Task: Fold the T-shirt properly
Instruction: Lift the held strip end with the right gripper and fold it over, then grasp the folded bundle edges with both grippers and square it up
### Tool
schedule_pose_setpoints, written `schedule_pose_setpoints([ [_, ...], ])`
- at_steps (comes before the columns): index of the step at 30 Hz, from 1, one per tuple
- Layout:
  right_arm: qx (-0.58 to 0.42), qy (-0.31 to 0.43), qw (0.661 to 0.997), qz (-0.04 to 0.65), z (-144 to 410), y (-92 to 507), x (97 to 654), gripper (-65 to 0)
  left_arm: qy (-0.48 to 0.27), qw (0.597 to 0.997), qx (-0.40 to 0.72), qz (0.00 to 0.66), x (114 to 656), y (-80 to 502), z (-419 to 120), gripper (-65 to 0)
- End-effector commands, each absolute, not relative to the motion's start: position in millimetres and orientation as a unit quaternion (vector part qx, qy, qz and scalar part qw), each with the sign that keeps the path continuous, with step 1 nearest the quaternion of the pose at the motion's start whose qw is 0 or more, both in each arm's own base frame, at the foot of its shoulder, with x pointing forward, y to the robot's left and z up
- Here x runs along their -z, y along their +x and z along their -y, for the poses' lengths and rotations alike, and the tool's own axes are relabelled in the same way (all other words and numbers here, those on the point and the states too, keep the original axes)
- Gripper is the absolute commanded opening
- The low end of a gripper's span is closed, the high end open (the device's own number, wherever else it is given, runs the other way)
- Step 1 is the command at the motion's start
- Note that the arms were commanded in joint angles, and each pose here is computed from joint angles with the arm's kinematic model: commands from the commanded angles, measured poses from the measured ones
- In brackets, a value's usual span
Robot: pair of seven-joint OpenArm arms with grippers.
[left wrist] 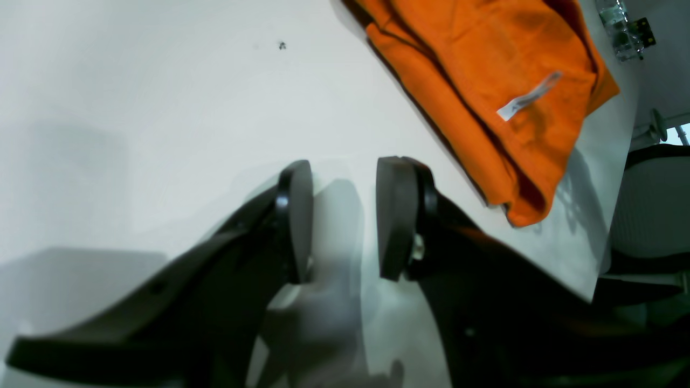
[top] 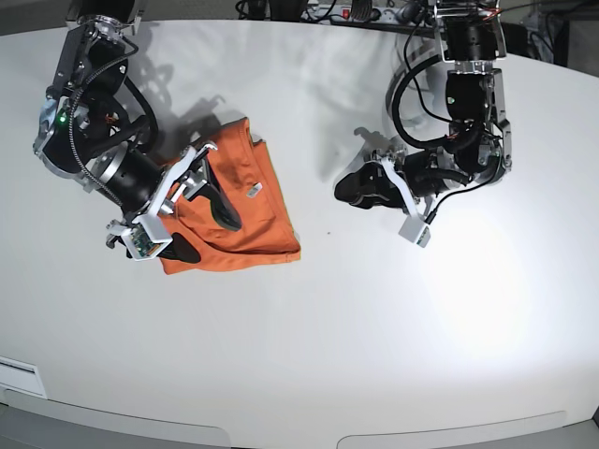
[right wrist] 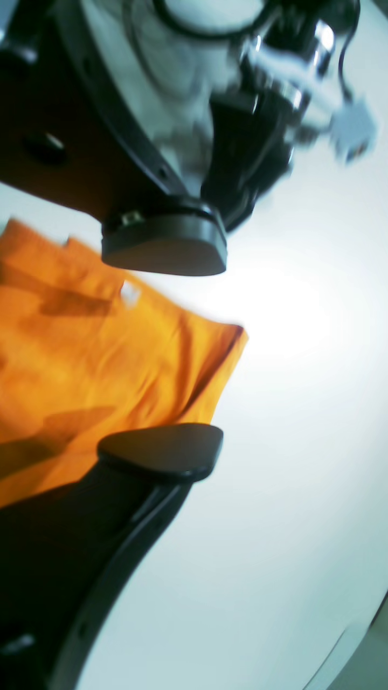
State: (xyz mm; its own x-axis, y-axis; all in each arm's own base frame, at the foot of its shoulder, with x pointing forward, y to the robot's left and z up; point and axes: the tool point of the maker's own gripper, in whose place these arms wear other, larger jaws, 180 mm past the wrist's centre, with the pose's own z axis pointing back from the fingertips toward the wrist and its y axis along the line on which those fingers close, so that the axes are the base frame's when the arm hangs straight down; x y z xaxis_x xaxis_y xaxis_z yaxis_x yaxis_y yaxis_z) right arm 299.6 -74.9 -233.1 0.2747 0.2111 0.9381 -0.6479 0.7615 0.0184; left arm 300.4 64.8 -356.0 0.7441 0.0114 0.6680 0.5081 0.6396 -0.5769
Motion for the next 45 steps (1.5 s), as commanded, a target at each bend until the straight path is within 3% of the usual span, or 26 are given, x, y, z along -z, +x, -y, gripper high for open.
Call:
schedule_pose_setpoints([
  [1, -0.279, 0.209, 0.756, 0.553, 75, 302, 220, -20.7, -0.396, 0.836, 0.155, 0.346, 344, 308, -68, -42.7],
  [3, -0.276, 0.193, 0.766, 0.548, 83, 303, 225, -22.3, -0.392, 0.838, 0.157, 0.346, 344, 308, -72, -46.7],
  [4, -0.278, 0.187, 0.769, 0.544, 86, 302, 228, -25.7, -0.393, 0.838, 0.156, 0.346, 343, 308, -73, -54.2],
  [5, -0.279, 0.184, 0.772, 0.540, 88, 301, 230, -32.4, -0.396, 0.836, 0.156, 0.346, 342, 308, -72, -64.8],
  [8, -0.285, 0.177, 0.777, 0.532, 93, 298, 234, -65.0, -0.441, 0.813, 0.147, 0.352, 327, 306, -63, -65.0],
  [17, -0.289, 0.145, 0.778, 0.538, 113, 307, 242, -65.0, -0.533, 0.756, 0.234, 0.299, 305, 268, -2, -65.0],
  [31, -0.300, 0.146, 0.826, 0.454, 144, 383, 297, -65.0, -0.420, 0.738, 0.439, 0.294, 321, 224, 132, -65.0],
  [39, -0.341, 0.128, 0.828, 0.427, 139, 396, 314, -65.0, -0.343, 0.760, 0.452, 0.316, 340, 243, 132, -65.0],
  [45, -0.338, 0.131, 0.842, 0.399, 145, 376, 338, -65.0, -0.291, 0.787, 0.454, 0.301, 375, 272, 99, -65.0],
])
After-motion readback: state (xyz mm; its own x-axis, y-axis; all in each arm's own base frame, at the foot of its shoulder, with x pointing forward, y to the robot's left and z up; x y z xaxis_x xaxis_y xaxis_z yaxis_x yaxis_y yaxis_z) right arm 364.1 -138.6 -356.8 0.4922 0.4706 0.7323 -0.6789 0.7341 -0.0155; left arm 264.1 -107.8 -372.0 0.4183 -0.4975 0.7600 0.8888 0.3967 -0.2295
